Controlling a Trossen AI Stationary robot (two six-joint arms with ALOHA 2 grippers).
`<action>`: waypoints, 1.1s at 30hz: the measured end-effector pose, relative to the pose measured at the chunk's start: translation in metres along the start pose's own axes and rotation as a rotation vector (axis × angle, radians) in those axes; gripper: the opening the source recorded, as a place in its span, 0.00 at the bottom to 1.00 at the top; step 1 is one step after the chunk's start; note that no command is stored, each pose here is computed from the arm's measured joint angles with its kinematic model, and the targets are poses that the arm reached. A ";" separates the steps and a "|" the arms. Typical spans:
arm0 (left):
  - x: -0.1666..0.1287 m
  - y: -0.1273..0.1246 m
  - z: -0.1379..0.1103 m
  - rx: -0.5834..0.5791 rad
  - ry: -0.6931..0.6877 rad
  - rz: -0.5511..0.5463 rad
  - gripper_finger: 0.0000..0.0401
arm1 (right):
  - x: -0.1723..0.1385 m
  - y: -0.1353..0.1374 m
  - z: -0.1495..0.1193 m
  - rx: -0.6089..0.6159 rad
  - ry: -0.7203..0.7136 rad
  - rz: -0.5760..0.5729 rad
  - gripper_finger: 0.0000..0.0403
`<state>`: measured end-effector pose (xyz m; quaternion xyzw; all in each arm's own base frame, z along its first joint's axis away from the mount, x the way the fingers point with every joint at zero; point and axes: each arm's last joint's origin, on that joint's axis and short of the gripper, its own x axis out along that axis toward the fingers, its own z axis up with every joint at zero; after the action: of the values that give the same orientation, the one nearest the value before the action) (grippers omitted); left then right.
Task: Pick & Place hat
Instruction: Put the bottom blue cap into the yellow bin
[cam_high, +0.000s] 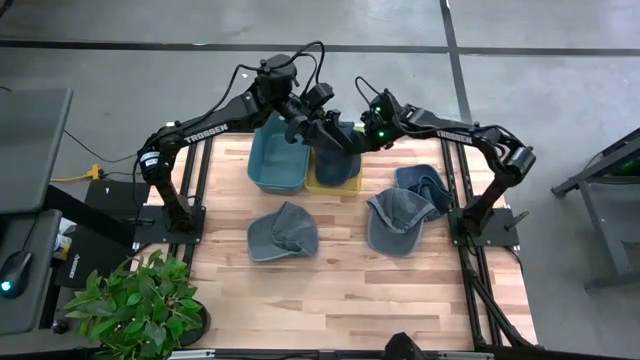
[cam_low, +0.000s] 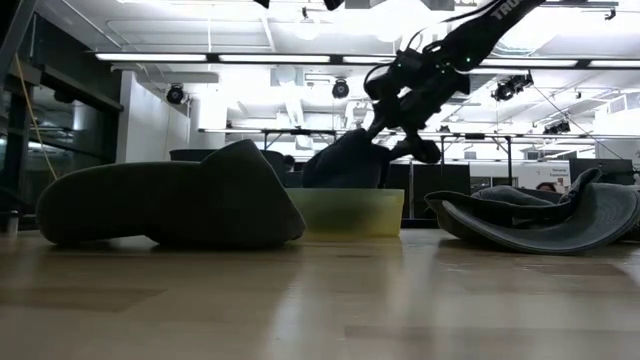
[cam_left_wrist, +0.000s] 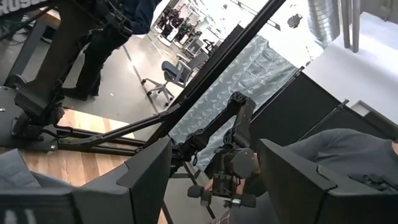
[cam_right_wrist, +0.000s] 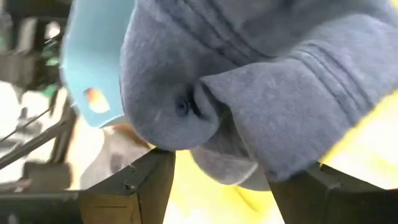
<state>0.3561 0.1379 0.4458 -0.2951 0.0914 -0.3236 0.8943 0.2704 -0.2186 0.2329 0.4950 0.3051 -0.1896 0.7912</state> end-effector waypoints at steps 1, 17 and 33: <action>0.000 0.000 0.000 0.000 -0.002 0.002 0.59 | -0.001 0.000 0.000 0.014 -0.009 -0.024 0.58; 0.000 0.000 0.000 0.000 -0.005 0.006 0.59 | -0.020 -0.003 -0.006 0.042 -0.093 -0.257 0.58; 0.000 0.000 0.000 0.000 -0.006 0.007 0.59 | -0.051 0.019 -0.013 -0.104 -0.161 -0.241 0.34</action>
<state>0.3562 0.1382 0.4458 -0.2956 0.0898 -0.3198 0.8957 0.2399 -0.1989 0.2754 0.3963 0.3071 -0.3061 0.8093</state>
